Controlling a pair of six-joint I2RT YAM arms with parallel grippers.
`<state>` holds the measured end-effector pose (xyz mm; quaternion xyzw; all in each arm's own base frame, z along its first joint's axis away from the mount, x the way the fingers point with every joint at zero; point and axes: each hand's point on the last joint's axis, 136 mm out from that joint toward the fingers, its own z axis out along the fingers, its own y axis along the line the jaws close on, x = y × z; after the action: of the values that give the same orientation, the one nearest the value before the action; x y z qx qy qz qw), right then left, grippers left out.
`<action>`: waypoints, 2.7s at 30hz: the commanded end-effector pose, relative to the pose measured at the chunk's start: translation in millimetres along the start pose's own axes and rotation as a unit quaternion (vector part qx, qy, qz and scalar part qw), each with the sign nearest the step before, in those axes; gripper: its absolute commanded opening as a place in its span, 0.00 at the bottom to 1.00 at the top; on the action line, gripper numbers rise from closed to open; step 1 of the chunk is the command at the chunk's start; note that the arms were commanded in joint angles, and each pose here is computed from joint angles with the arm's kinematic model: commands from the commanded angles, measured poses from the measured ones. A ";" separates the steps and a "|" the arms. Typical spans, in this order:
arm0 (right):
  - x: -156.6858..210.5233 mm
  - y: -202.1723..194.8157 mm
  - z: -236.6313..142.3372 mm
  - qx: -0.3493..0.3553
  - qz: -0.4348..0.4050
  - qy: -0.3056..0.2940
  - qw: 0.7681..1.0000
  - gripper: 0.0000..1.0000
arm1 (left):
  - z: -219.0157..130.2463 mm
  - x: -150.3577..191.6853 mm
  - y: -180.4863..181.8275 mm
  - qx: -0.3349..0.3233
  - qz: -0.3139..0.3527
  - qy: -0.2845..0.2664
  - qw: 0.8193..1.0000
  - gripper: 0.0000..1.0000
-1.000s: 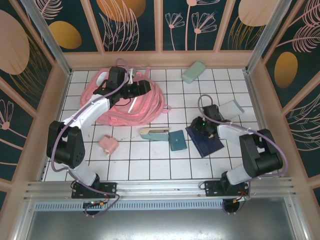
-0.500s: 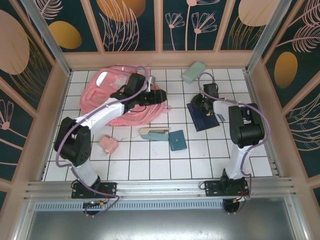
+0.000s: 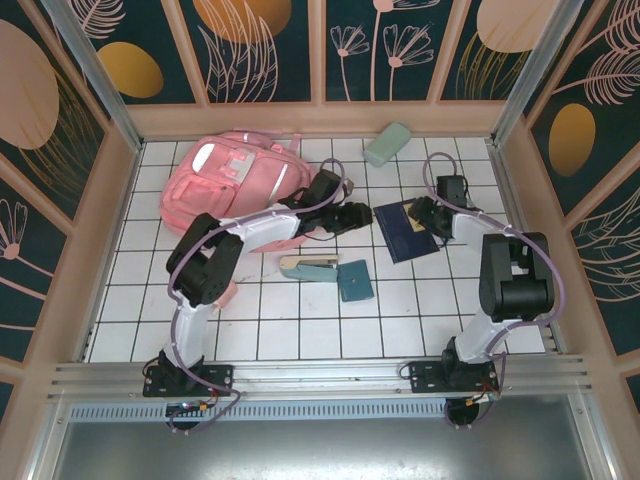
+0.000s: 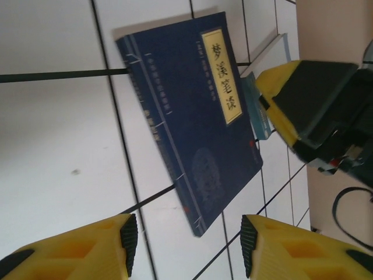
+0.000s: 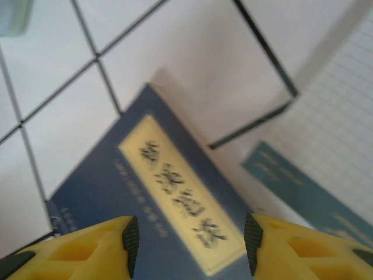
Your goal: Pack the student bag
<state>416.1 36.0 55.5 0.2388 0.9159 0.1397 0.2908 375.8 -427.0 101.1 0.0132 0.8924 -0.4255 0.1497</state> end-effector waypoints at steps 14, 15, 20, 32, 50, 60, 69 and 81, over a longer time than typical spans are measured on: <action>40.9 -26.4 17.5 0.026 -0.014 0.062 0.998 0.53 | 33.5 8.6 10.7 0.001 -0.033 0.015 0.999 0.51; 46.4 -20.2 16.9 0.012 -0.011 0.072 0.997 0.53 | 34.5 9.5 12.7 -0.001 -0.033 0.016 0.999 0.51; 72.8 17.3 10.4 -0.038 -0.015 0.104 0.994 0.52 | 38.3 11.9 21.0 -0.013 -0.029 0.019 0.999 0.51; 48.5 31.8 -3.1 -0.025 -0.051 0.063 0.996 0.54 | 35.7 11.5 40.9 -0.059 -0.021 0.009 0.998 0.49; 90.5 22.8 21.8 -0.036 -0.051 0.123 0.990 0.49 | 55.8 23.6 69.2 -0.085 -0.061 0.028 0.994 0.49; 97.8 44.0 14.6 -0.077 -0.034 0.132 0.988 0.49 | 57.5 8.0 -13.0 0.115 -0.078 0.034 0.990 0.48; 88.7 49.3 7.7 -0.088 -0.026 0.121 0.988 0.49 | 28.6 3.7 -60.9 0.243 -0.064 0.023 0.968 0.43; 79.2 42.2 1.3 -0.086 -0.018 0.111 0.990 0.49 | 52.2 16.4 -4.6 0.084 -0.014 0.049 0.995 0.44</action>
<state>383.8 97.0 27.4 0.1921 0.9344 0.2002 0.2233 391.2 -471.9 88.4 -0.0096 0.8279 -0.5479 0.1194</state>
